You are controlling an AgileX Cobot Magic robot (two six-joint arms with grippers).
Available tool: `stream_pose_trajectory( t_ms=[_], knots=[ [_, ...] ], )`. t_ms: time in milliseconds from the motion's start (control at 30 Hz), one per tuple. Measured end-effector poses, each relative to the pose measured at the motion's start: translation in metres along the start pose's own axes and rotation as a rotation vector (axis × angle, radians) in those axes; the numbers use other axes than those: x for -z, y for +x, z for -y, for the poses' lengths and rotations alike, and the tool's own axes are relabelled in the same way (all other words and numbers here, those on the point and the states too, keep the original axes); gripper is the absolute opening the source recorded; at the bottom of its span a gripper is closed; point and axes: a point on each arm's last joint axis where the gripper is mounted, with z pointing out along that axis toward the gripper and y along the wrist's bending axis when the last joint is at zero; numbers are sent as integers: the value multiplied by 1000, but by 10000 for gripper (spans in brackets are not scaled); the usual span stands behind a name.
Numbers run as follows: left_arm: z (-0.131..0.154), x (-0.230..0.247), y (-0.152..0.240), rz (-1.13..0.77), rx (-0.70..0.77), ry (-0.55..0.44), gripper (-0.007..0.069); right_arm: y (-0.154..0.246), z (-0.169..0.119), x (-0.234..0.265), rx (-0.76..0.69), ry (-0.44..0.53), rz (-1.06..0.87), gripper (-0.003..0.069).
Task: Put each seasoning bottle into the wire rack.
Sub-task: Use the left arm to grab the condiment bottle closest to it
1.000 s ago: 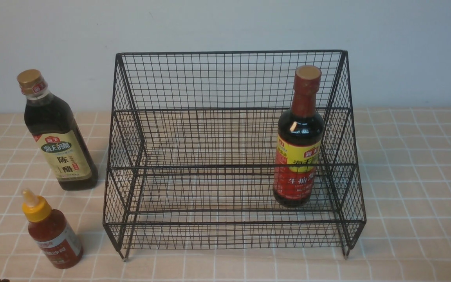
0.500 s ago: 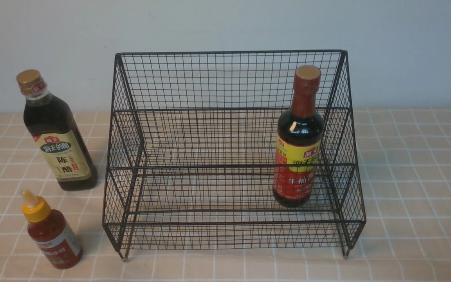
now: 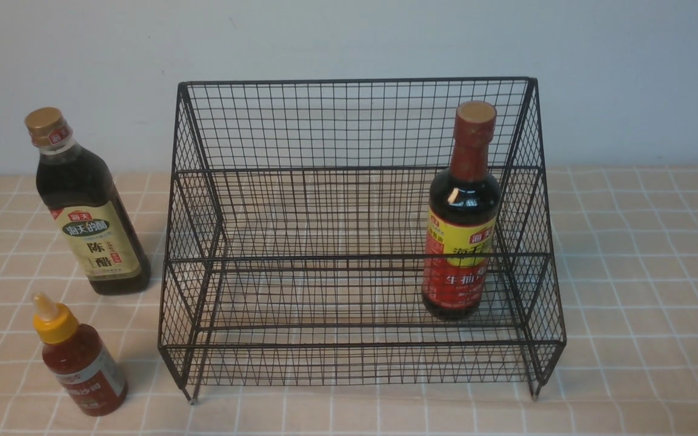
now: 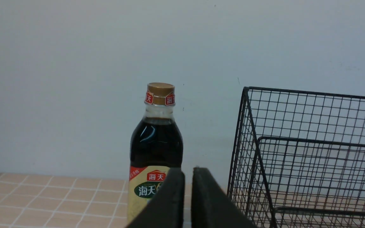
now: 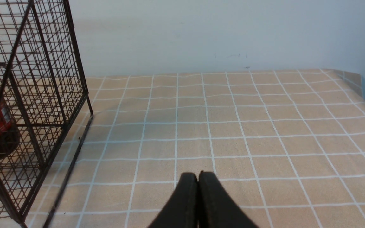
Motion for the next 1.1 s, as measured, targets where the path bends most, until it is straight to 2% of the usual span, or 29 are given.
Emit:
stream_pose_trajectory(
  t_ms=[167,467,567,633,700,967,1033,1100],
  knots=[
    [-1,-17,9,-77,-15,-18,163,0,0,0,0,0,0,-15],
    [0,-58,21,-194,-70,-11,448,0,0,0,0,0,0,-15],
    [-1,-72,27,-218,-64,-27,477,0,0,0,0,0,0,-15],
    [-2,-81,32,-242,-56,-14,479,0,0,0,0,0,0,-15],
    [-5,-89,40,-262,-54,-62,479,0,0,0,0,0,0,-15],
    [-9,-104,70,-311,-52,-87,459,0,0,0,0,0,0,-15],
    [-8,-105,79,-342,-32,-63,384,0,0,0,0,0,0,-15],
    [-4,-106,84,-366,-31,-22,259,0,0,0,0,0,0,-15]
  ],
)
